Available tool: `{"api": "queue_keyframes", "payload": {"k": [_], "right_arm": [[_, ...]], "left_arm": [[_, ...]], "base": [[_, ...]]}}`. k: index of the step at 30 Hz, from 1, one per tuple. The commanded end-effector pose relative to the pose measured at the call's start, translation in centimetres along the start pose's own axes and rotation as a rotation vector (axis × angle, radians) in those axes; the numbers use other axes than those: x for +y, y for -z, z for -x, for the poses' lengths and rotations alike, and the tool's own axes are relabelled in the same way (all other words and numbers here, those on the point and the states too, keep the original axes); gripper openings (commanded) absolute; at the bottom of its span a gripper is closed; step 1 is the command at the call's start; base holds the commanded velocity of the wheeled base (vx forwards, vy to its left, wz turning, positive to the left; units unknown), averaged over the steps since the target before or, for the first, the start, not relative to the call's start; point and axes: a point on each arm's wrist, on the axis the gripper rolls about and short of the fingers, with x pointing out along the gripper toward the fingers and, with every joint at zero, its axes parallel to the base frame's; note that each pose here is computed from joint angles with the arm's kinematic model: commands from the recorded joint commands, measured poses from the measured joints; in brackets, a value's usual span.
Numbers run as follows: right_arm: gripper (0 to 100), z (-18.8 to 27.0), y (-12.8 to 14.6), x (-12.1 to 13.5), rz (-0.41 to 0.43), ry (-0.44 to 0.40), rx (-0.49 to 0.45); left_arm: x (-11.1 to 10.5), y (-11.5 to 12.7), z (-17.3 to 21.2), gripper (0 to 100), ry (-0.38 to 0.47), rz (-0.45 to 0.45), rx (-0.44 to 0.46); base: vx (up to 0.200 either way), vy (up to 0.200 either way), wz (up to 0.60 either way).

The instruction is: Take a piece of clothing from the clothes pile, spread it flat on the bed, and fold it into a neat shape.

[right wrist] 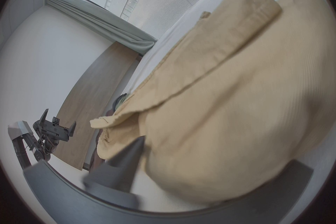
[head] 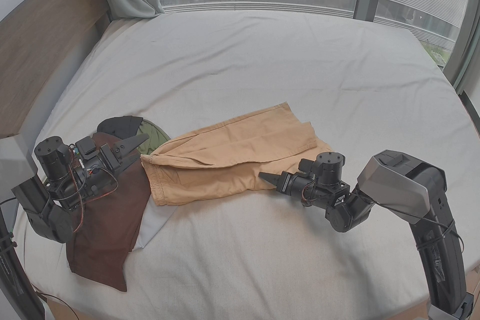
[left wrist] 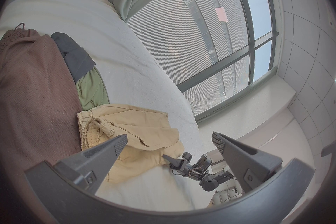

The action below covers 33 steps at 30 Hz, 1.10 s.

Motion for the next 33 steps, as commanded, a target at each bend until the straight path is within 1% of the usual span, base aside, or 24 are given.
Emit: {"api": "queue_keyframes", "payload": {"k": [1,7,12,18,21,25,26,29,30,33], "right_arm": [[0,-0.1,0.4,-0.2,-0.001,0.0,0.008],[0,0.1,0.5,-0.2,0.009,-0.002,-0.022],[0,1.3,1.6,-0.3,0.004,0.006,-0.018],[0,3.7,2.2,0.2,0.004,0.014,-0.018],[0,5.4,3.2,0.5,0.0,0.021,-0.005],[0,6.9,3.6,1.0,0.002,0.018,-0.004],[0,8.0,3.9,1.4,0.0,0.02,-0.001],[0,10.2,4.4,2.1,-0.008,0.033,0.019],[0,10.3,4.5,2.2,-0.01,0.034,0.021],[0,12.7,5.1,2.8,-0.025,0.069,0.053]], "left_arm": [[0.2,0.1,-0.1,100,-0.005,0.006,0.004],[0.4,0.2,-0.1,100,-0.007,0.006,0.006],[0.4,0.2,-0.1,100,-0.009,0.008,0.007],[0.7,0.5,-0.2,100,-0.014,0.011,0.016],[0.7,0.5,-0.2,100,-0.014,0.011,0.016],[0.7,0.5,-0.2,100,-0.015,0.013,0.017],[0.7,0.5,-0.2,100,-0.015,0.013,0.017],[0.7,0.5,-0.2,100,-0.014,0.012,0.016],[0.7,0.5,-0.2,100,-0.015,0.013,0.017],[0.6,0.6,-0.2,100,-0.014,0.013,0.018]], "base": [[0.0,0.0,0.0],[0.0,0.0,0.0],[0.0,0.0,0.0],[0.0,0.0,0.0],[0.0,0.0,0.0],[0.0,0.0,0.0],[0.0,0.0,0.0],[0.0,0.0,0.0],[0.0,0.0,0.0],[0.0,0.0,0.0]]}}
